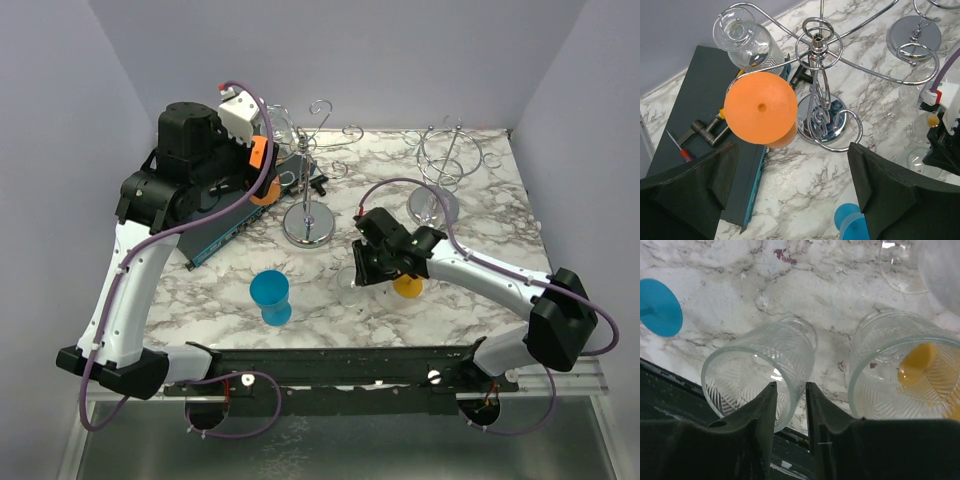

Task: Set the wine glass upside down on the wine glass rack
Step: Pick up the wine glass at the center of the board.

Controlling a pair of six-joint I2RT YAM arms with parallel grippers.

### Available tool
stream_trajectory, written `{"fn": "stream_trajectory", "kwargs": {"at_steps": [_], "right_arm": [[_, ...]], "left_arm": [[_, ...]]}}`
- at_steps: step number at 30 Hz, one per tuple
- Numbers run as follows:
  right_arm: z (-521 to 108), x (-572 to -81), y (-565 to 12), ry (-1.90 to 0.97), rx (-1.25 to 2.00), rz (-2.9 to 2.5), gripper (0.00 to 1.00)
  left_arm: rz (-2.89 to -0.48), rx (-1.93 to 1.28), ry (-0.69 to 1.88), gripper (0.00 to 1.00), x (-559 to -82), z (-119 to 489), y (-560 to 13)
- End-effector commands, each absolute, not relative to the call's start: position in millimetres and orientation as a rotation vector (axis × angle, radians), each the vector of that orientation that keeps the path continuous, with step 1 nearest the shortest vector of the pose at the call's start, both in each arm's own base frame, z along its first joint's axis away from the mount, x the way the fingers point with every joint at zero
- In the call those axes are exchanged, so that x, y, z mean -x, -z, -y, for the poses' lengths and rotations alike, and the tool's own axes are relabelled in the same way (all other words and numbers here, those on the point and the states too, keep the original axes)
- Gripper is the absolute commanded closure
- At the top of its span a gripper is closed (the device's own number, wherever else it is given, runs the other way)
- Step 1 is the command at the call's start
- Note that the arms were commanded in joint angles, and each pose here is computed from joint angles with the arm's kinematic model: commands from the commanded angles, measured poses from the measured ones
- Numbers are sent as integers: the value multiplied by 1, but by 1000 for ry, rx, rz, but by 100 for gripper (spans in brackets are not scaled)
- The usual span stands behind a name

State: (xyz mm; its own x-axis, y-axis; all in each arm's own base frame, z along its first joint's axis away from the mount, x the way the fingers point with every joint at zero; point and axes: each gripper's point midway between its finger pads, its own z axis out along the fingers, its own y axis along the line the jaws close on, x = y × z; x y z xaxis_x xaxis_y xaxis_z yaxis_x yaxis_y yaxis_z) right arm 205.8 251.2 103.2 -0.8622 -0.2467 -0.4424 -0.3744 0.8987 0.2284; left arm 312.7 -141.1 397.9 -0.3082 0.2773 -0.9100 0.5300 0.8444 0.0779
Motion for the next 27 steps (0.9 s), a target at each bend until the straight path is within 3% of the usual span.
{"fn": "stream_trajectory", "kwargs": {"at_steps": [1,6,9,27], "right_arm": [[-258,-216,-96,-412,465,-2623,71],[-266,-219,-93,-427,474,-2617,84],[-268,-224,-103,-417,468,-2586,99],[-260,-227,-332,-698,476,-1960,100]], "left_arm": [[-1888,-607,300,1,-300,139,-405],[-1888,-609,311,1,-298,140,-404],[-1889,-612,328,1,-297,143,-404],[-1803,-619,498,1,-277,162,-434]]}}
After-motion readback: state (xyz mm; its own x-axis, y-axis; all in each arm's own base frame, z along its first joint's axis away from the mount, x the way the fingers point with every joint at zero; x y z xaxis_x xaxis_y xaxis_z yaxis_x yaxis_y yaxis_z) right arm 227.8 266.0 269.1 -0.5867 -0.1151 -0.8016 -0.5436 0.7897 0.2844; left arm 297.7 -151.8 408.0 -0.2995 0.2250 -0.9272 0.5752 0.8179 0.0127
